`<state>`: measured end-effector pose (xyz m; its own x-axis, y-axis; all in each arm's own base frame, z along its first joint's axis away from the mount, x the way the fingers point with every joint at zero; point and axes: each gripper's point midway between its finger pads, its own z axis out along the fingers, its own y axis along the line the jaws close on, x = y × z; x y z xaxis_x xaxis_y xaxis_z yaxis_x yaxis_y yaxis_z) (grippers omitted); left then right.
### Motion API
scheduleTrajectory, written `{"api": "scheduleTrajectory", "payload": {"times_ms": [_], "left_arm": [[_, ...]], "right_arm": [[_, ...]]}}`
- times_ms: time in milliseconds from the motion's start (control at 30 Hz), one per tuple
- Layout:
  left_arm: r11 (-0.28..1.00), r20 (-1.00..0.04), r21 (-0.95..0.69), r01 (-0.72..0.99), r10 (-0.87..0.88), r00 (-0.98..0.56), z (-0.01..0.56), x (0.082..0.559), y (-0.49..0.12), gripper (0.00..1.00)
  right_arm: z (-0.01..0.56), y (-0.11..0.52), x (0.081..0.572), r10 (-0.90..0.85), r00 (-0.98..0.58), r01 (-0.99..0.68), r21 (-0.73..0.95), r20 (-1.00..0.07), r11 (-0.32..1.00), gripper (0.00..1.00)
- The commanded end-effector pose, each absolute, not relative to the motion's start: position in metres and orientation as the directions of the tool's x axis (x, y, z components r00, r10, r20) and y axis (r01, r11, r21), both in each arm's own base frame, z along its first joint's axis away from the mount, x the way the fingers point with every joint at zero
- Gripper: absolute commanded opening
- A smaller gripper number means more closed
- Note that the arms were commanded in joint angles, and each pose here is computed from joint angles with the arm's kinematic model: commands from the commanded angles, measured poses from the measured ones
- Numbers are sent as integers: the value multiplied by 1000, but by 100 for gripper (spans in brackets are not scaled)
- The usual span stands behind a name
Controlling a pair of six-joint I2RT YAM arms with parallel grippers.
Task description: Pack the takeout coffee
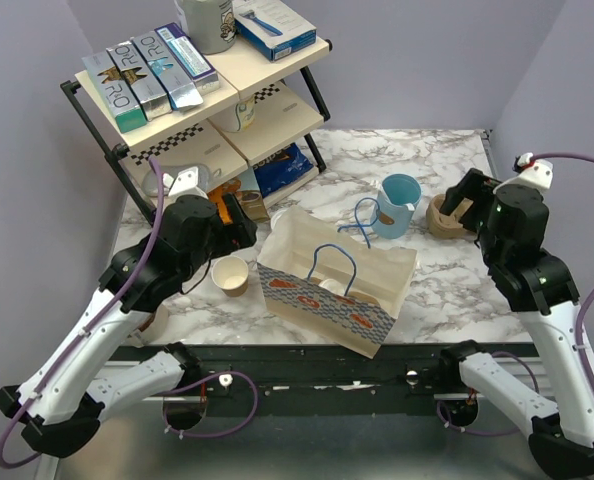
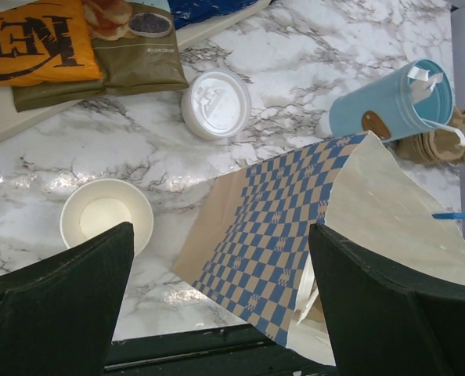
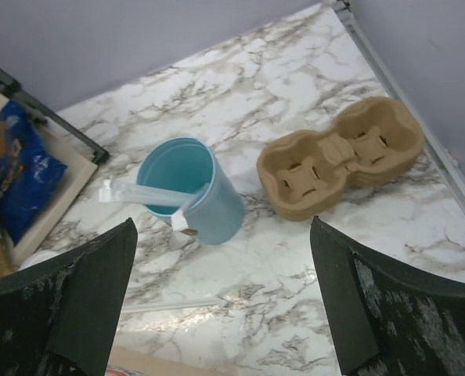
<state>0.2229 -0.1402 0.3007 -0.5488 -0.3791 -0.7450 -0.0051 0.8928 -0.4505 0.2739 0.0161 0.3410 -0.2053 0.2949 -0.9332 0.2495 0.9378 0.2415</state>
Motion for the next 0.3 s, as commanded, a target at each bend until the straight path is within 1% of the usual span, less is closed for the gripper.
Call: {"api": "scheduleTrajectory", "payload": {"times_ms": [0,100,267], "left_arm": [[896,-760,-438,-65,-408,-506,312,226,-127,99],[896,-766,-438,-72,-414,-492,316,228,-124,99],[901,-778,-423,-98,-417,-470,319,231,-118,99]], "right_arm": [[342,-11,264,308,-105,365,251,-946,897,100],[346,-12,258,289,-69,333,251,-955,909,100],[344,-13,256,267,-77,333,228,-960,915,100]]}}
